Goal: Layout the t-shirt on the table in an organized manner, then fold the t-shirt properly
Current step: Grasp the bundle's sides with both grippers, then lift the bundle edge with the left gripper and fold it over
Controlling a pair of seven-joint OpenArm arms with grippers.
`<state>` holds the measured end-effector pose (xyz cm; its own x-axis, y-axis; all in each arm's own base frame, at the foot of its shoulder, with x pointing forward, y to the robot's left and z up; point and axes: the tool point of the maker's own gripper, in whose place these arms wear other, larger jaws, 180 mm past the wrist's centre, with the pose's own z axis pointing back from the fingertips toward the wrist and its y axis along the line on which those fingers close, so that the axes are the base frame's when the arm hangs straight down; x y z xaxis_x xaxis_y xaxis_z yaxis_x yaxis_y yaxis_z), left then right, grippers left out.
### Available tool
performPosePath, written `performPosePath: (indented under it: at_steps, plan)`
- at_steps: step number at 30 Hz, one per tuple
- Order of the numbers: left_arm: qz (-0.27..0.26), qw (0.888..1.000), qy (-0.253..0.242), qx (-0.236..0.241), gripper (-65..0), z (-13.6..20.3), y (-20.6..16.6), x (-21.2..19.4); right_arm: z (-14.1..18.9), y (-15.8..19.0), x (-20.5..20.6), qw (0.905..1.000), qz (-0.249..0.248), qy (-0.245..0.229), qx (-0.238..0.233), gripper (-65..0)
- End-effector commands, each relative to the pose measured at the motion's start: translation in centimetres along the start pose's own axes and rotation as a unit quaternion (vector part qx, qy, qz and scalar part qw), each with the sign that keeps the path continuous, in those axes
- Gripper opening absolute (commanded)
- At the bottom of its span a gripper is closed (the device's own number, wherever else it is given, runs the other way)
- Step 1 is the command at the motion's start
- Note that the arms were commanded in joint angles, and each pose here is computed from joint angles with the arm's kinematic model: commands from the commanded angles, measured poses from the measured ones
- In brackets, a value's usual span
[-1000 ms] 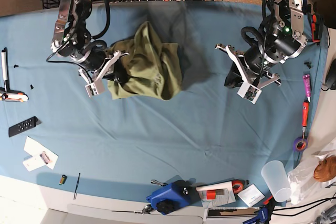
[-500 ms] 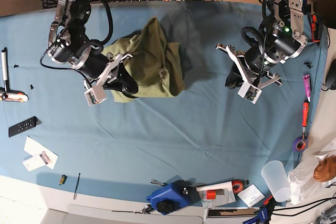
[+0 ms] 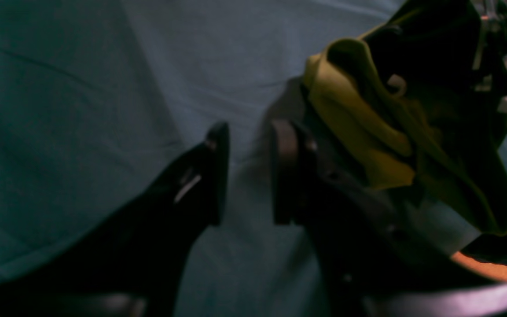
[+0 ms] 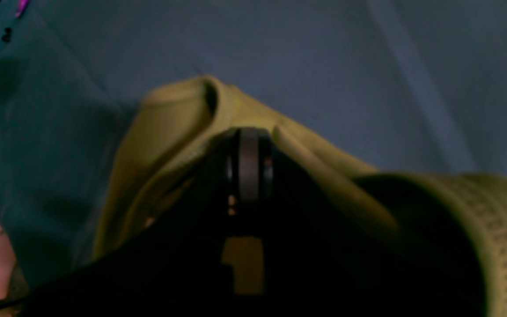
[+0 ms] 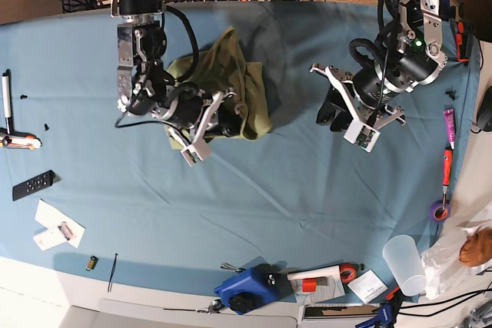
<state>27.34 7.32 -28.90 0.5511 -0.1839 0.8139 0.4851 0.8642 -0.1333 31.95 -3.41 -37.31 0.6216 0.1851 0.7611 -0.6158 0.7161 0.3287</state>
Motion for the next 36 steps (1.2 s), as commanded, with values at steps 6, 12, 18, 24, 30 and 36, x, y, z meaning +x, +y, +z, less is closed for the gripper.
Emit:
performPosePath:
  at_steps: [6,12,18,24,30,36]
  plan:
    - [-0.012,0.998,-0.03,-0.047,-40.5,0.4,-1.8,1.1,2.5,0.0,7.2,0.9943,0.047,-0.095,-0.009,-65.0]
    - [0.013,0.994,-0.039,-0.099,-28.7,0.9,-4.2,0.3,8.5,-2.0,11.8,0.9778,0.095,-0.162,-0.093,-65.0]
    - [0.109,0.987,-0.031,-0.111,-28.7,-0.1,-5.8,-0.5,14.5,-7.9,11.4,0.9522,0.078,-0.158,-0.249,-65.0]
    - [0.137,0.983,0.047,-0.11,-28.7,-3.2,-9.2,-3.9,18.2,-11.7,7.7,0.9354,0.046,-0.113,-0.332,-65.0]
    - [0.138,0.977,0.039,-0.16,-28.7,-4.5,-13.8,-2.3,19.8,-12.9,3.5,0.9313,0.051,-0.038,-0.359,-65.0]
    - [0.145,0.984,0.048,-0.086,-28.8,-5.4,-11.6,-2.6,20.4,-12.9,-0.2,0.9294,0.046,0.016,-0.366,-65.0]
